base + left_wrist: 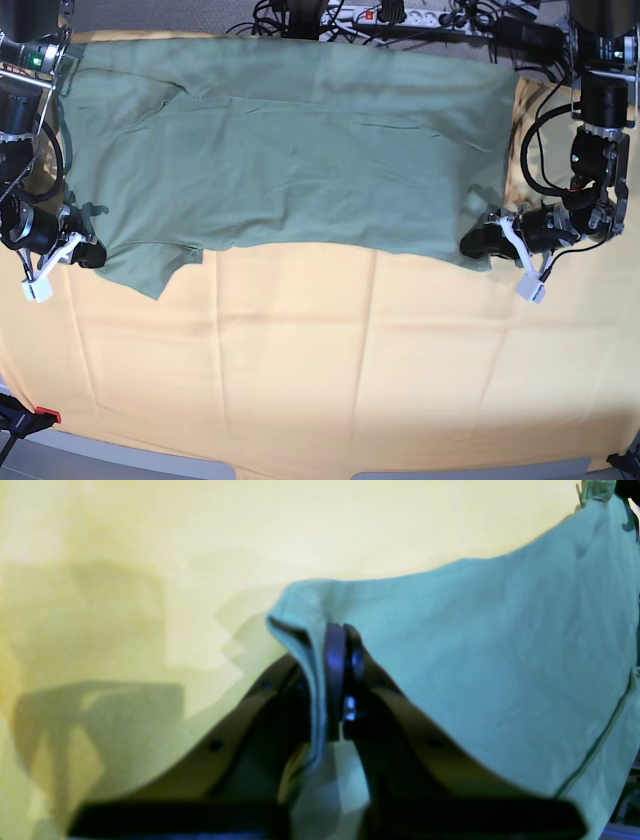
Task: Fold the T-shirt properly
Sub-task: 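Lift the grasped edge and fold it over onto the shirt's other half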
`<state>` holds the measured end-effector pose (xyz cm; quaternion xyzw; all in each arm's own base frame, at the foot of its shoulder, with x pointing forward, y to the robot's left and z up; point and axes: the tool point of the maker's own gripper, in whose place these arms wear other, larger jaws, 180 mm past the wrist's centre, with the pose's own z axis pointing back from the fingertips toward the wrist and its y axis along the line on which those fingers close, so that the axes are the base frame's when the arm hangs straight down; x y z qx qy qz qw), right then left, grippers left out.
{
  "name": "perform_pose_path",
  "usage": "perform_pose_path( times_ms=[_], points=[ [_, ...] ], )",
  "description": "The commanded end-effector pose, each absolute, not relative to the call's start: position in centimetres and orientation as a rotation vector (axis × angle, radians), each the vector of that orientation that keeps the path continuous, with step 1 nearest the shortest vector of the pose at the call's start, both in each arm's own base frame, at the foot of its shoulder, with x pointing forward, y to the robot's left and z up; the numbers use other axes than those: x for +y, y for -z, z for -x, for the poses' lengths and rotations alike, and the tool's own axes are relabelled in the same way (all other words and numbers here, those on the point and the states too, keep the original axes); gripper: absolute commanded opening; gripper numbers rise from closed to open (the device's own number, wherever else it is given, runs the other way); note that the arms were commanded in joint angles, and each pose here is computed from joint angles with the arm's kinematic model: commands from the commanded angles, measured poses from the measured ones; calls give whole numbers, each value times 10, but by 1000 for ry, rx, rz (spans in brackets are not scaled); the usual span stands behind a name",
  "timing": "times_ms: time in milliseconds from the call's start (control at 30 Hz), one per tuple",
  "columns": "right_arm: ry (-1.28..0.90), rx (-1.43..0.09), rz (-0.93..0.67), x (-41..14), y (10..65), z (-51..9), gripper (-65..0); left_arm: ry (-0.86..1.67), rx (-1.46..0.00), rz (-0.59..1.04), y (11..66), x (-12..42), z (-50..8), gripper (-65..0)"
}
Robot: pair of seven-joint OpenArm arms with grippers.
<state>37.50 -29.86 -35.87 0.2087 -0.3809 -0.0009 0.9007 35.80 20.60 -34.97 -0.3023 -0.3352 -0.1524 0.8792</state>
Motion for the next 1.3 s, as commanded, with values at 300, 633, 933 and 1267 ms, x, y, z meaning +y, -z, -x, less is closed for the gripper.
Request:
perform_pose_path(
  times_ms=[300,633,933,1267],
  points=[
    [8,-923,-320,-326,331,-398,-650,333,-866,578,312,217,-393,-650],
    [37,-963,-253,-336,317,-415,-650,396,-1034,492,270,212,-437,-650],
    [12,-1019,-215,-339,292,-435,-650,430,-1095,481,269,189,-449,-650],
    [-78,-958,-350,-312,301,-420,-650,478,-990,662,273,165,-423,-650]
  ],
)
